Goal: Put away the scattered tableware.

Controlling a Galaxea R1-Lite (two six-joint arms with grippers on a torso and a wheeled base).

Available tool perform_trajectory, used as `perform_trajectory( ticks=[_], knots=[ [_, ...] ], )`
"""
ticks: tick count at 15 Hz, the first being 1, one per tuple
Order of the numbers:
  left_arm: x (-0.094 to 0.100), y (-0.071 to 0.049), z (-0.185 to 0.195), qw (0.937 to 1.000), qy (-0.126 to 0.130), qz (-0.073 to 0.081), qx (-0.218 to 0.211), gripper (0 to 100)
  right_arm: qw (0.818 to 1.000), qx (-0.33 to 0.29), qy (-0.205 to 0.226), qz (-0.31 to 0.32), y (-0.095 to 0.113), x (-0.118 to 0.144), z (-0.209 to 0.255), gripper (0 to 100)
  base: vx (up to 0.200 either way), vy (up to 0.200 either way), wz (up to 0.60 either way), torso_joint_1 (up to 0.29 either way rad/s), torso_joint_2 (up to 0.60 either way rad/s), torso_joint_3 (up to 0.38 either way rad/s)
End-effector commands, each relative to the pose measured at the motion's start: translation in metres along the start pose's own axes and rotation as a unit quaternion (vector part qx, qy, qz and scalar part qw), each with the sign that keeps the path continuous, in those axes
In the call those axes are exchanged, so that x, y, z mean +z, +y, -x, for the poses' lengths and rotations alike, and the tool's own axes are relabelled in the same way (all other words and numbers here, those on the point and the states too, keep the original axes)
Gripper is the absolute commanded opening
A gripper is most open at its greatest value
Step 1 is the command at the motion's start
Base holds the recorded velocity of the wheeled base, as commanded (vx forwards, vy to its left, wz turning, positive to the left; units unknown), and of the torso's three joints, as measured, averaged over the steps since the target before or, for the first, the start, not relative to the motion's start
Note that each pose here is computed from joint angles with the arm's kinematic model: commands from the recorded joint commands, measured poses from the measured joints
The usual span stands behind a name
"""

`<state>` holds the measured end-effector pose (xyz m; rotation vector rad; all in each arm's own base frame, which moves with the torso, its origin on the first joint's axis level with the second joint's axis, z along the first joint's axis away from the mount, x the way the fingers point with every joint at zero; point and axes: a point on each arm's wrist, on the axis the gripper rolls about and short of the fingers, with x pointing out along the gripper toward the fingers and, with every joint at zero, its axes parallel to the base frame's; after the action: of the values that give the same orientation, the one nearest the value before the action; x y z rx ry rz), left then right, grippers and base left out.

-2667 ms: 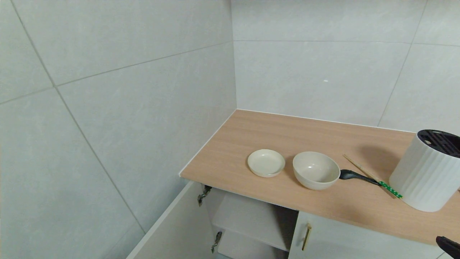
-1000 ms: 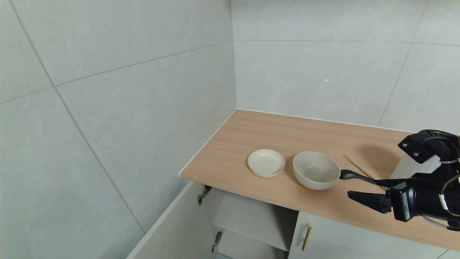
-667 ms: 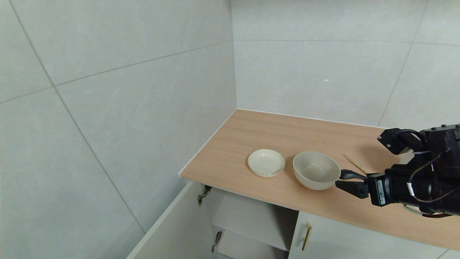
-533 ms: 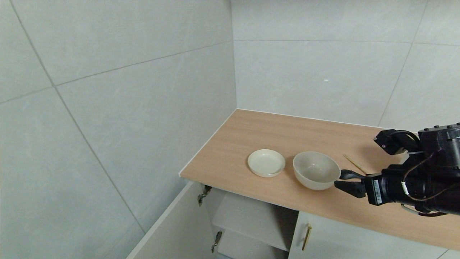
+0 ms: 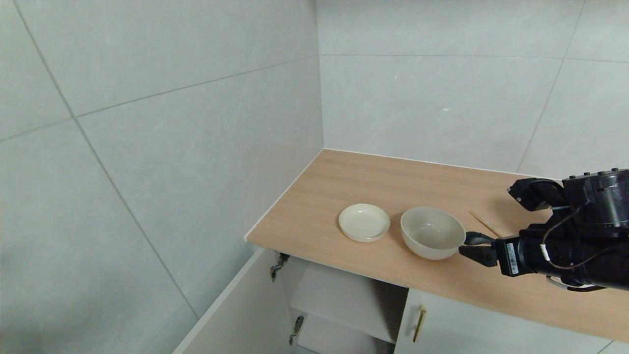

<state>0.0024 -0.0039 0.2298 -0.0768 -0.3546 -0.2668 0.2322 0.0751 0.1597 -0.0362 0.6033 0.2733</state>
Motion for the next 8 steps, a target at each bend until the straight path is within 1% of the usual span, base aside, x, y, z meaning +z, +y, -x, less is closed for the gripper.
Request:
perform_trajectory(
  ticks=[1,2,3,4,6,8],
  knots=[
    [-0.013,0.005,-0.072,0.9951,0.056,0.039,-0.071,100,1.000,-0.003,0.002,0.001,0.000,-0.001,0.000,100,0.000,0.000,0.00,0.000,0.00,0.000],
    [-0.022,0.004,-0.070,0.9916,0.070,0.043,-0.101,100,1.000,-0.004,0.006,0.001,-0.001,-0.002,-0.002,100,0.000,0.000,0.00,0.000,0.00,0.000],
    [-0.027,0.004,-0.069,0.9894,0.080,0.044,-0.113,100,1.000,-0.005,0.006,0.001,-0.001,-0.003,-0.004,100,0.000,0.000,0.00,0.000,0.00,0.000],
    [-0.036,0.003,-0.069,0.9835,0.100,0.050,-0.142,100,1.000,-0.007,0.001,0.000,-0.002,-0.001,-0.005,100,0.000,0.000,0.00,0.000,0.00,0.000],
    [-0.041,0.002,-0.074,0.9742,0.118,0.059,-0.183,100,1.000,-0.011,0.008,0.003,-0.005,-0.006,-0.006,100,0.000,0.000,0.00,0.000,0.00,0.000],
    [-0.052,0.004,-0.089,0.9692,0.149,0.067,-0.184,100,1.000,-0.014,0.011,0.005,-0.006,-0.007,-0.007,100,0.000,0.000,0.00,0.000,0.00,0.000]
  ],
)
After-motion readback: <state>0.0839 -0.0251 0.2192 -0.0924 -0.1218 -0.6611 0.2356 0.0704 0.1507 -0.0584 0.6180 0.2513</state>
